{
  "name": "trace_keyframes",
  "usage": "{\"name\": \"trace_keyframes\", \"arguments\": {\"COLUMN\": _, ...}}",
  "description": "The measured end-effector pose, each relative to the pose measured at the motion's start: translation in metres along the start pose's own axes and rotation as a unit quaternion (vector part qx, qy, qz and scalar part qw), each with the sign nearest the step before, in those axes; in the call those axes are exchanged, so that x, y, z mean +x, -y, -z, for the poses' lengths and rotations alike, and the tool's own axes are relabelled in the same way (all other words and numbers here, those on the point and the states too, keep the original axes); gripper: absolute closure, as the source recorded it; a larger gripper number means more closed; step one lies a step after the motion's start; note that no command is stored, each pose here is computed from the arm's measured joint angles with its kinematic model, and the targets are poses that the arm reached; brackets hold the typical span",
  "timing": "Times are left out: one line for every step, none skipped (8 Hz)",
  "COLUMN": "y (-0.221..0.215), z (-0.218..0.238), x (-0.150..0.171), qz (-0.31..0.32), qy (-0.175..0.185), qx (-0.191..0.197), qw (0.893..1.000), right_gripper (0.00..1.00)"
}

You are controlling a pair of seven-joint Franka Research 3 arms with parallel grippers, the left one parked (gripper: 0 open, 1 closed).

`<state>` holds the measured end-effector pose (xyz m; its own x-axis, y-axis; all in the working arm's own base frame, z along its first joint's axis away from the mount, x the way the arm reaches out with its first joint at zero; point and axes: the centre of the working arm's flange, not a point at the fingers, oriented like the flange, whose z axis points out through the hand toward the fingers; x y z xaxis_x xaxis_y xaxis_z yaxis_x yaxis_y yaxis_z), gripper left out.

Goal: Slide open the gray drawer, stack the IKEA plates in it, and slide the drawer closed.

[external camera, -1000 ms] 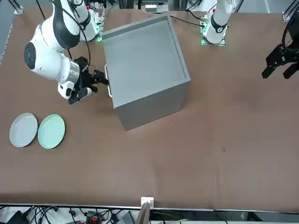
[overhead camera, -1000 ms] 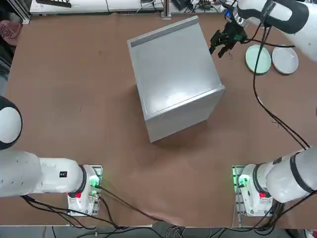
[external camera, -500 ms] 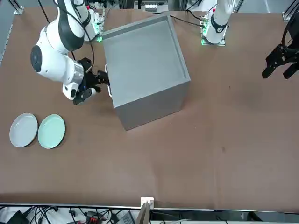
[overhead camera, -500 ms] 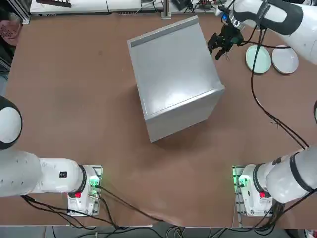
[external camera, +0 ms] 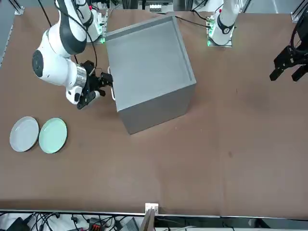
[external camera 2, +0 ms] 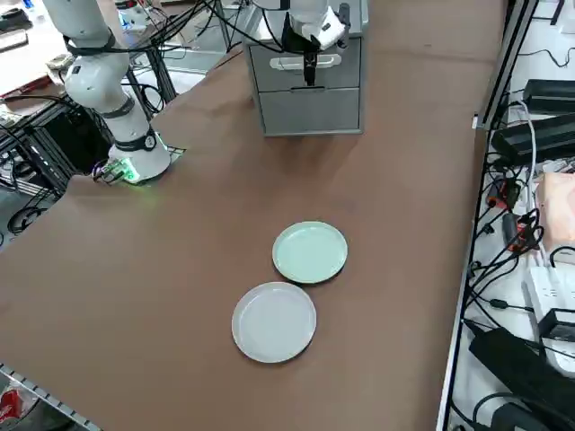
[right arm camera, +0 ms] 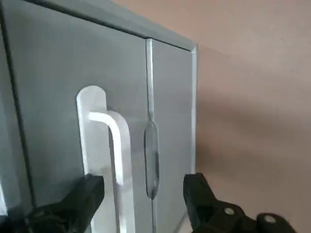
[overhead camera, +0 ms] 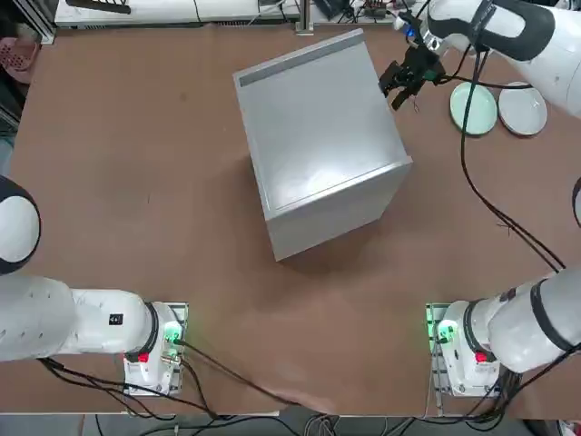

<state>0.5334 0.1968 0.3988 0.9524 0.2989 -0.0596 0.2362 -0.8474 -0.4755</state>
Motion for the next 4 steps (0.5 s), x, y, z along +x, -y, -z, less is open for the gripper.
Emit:
{"name": "trace_keyframes", "arguments": {"y": -0.005, "z": -0.005, "x": 0.001, "qz": 0.0, "qy": 0.005, "qx": -0.001, "qw": 1.0, "right_gripper": 0.0}}
{"name": "trace_keyframes", "arguments": {"y": -0.009, "z": -0.013, "x": 0.002, "qz": -0.002, "qy": 0.01, "qx": 0.003, "qw": 1.0, "right_gripper": 0.0}}
{"name": "trace_keyframes", "arguments": {"y": -0.012, "z": -0.017, "x": 0.004, "qz": -0.003, "qy": 0.011, "qx": 0.01, "qw": 1.0, "right_gripper": 0.0}}
{"name": "trace_keyframes", "arguments": {"y": -0.013, "z": -0.017, "x": 0.004, "qz": -0.004, "qy": 0.011, "qx": 0.013, "qw": 1.0, "right_gripper": 0.0}}
